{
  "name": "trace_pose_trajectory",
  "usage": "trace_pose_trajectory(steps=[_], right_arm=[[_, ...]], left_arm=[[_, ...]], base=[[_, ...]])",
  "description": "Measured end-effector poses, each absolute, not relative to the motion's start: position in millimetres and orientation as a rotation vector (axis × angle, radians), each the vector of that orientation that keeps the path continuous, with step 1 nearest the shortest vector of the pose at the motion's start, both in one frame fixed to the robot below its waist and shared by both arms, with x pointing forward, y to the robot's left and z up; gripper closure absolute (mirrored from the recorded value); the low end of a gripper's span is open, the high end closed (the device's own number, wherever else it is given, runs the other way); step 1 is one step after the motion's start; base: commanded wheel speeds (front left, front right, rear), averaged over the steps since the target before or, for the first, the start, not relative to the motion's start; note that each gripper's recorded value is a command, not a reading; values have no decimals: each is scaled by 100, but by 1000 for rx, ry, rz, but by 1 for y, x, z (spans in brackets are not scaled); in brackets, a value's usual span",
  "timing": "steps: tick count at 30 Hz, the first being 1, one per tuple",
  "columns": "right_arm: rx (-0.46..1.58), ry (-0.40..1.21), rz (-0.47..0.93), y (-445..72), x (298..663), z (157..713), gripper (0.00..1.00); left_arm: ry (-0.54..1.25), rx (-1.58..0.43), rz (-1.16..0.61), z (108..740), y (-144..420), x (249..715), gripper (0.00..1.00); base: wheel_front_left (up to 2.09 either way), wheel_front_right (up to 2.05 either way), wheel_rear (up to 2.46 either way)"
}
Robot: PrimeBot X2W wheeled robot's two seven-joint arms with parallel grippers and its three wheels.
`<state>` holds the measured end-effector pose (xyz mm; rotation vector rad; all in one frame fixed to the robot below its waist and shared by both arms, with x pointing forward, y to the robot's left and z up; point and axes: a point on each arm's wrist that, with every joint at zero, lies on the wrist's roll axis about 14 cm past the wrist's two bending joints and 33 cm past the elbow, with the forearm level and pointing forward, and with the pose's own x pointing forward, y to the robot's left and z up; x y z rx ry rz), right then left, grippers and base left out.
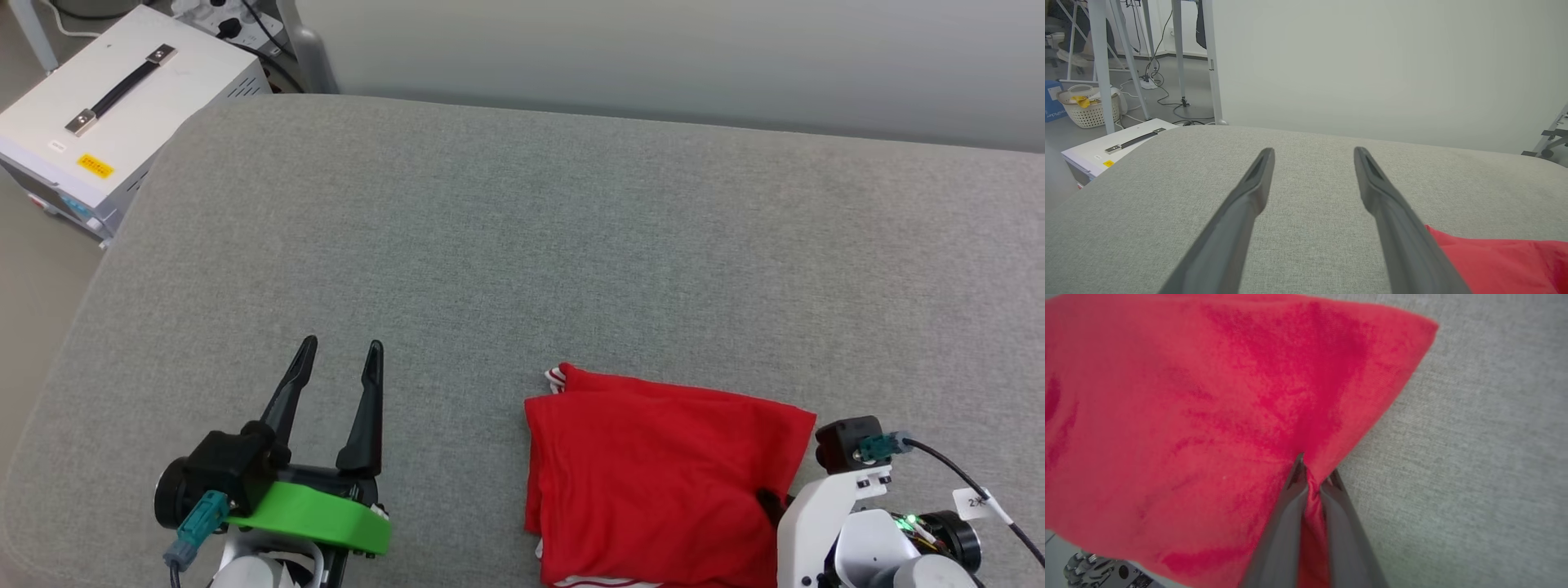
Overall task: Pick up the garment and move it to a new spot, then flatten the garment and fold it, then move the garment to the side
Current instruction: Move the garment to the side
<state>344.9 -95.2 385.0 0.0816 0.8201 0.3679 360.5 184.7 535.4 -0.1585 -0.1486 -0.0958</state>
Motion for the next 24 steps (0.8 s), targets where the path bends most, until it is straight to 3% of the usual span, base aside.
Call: trace_pose_trajectory(steps=[6, 14, 24], right_arm=[[-69, 722, 379, -111, 351, 405, 100], [-408, 580, 341, -172, 371, 452, 100], [-669, 635, 188, -281, 360, 478, 100]], left_arm=[[-164, -166, -145, 541, 170, 364, 0], [-174, -177, -291, 547, 123, 372, 0], [-170, -224, -569, 550, 32, 384, 0]], base=[[0, 0, 0], [0, 0, 0], [0, 0, 0]])
